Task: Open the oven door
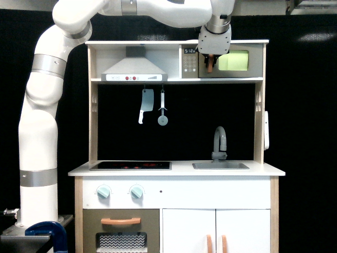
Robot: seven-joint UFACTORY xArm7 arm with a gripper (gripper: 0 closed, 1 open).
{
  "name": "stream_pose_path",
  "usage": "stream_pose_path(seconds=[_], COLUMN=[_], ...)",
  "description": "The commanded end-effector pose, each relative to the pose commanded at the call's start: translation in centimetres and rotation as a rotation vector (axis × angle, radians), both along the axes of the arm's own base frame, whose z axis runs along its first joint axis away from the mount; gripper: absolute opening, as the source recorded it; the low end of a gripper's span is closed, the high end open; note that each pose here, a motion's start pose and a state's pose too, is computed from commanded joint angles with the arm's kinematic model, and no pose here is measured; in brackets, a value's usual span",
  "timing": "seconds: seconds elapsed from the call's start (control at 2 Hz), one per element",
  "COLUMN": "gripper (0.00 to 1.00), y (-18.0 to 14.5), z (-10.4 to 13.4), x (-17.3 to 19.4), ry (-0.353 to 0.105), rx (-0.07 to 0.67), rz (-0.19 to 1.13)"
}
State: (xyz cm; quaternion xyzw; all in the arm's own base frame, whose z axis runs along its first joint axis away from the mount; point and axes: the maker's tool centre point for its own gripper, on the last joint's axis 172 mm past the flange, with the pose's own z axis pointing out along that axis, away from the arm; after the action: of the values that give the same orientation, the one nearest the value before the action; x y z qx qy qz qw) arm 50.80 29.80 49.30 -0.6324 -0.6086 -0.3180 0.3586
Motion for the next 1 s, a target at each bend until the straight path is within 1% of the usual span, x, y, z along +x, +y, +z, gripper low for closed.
stream_pose_path(seconds=[1.0], gripper=[0.0], y=[-5.1], z=[0.2], x=[2.7], ry=[0.0], rx=[0.0], rz=[0.0])
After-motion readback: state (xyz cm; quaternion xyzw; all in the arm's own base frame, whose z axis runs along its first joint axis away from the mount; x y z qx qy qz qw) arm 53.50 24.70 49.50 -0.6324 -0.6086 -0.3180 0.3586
